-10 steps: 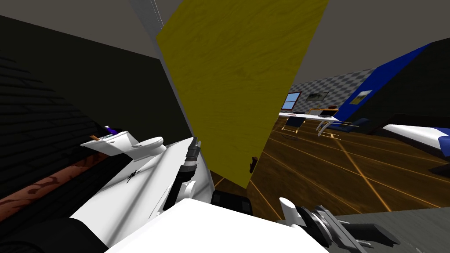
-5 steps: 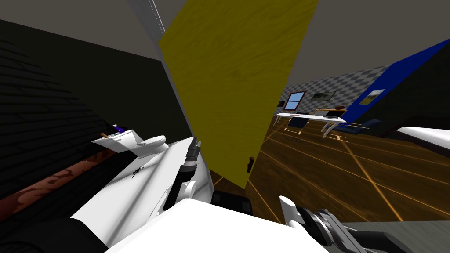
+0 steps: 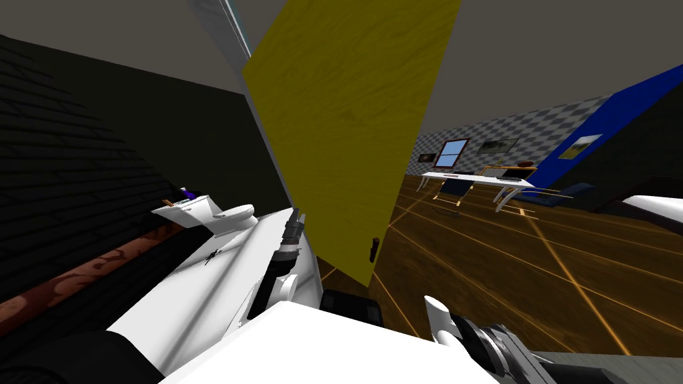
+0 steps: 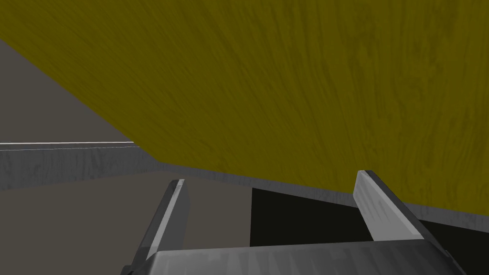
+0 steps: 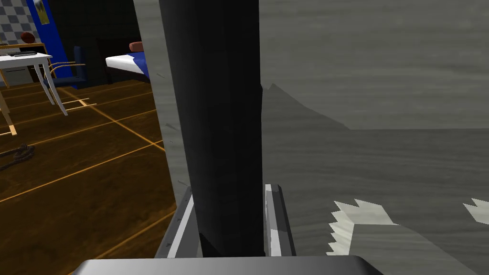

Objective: Push the door open

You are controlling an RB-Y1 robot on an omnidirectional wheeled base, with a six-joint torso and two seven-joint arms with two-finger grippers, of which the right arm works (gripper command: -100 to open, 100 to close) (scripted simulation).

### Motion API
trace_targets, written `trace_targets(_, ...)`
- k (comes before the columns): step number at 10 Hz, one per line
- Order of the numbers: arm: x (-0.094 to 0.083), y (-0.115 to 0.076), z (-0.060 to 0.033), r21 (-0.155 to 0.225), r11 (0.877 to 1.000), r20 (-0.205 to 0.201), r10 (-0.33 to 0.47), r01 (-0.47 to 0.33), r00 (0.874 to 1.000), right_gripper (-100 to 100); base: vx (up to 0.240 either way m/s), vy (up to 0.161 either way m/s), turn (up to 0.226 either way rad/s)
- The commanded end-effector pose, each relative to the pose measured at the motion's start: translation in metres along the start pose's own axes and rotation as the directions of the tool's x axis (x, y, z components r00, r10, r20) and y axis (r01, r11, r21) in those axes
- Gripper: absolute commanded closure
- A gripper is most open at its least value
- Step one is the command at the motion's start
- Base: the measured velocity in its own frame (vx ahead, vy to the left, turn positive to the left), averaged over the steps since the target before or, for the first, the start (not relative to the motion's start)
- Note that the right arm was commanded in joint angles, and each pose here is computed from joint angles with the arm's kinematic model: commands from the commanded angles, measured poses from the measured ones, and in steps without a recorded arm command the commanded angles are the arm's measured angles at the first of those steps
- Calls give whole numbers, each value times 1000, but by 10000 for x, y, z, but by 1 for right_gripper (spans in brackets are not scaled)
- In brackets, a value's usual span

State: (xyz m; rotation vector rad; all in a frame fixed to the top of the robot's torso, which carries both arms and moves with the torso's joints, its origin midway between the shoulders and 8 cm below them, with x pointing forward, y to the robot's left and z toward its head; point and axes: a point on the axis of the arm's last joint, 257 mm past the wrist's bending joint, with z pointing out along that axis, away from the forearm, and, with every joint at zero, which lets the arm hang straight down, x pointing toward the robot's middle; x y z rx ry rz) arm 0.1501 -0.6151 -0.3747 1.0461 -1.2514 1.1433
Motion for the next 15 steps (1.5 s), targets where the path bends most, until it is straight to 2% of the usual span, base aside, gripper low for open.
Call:
trace_targets(1, 37, 148, 43, -54, 999, -12, -6, 5, 1000, 100, -4, -79, 66)
trace_targets(6, -13, 335, -24, -148, 989, 7, -13, 14, 1000, 100, -6, -123, 62)
trace_targets(8, -52, 436, -87, -199, 980, 21, -18, 22, 1000, 100, -9, -155, 80)
trace_targets(12, -119, 570, -210, -266, 963, 48, -27, 38, 998, 100, -12, -135, 49)
trace_targets(13, -125, 528, -206, -249, 968, 47, -25, 36, 999, 100, -12, -64, 19)
trace_targets(14, -106, 654, -197, -297, 954, 43, -24, 36, 999, 100, -13, -128, 71)
trace_targets(15, -103, 686, -197, -309, 950, 42, -24, 36, 999, 100, -68, -166, 61)
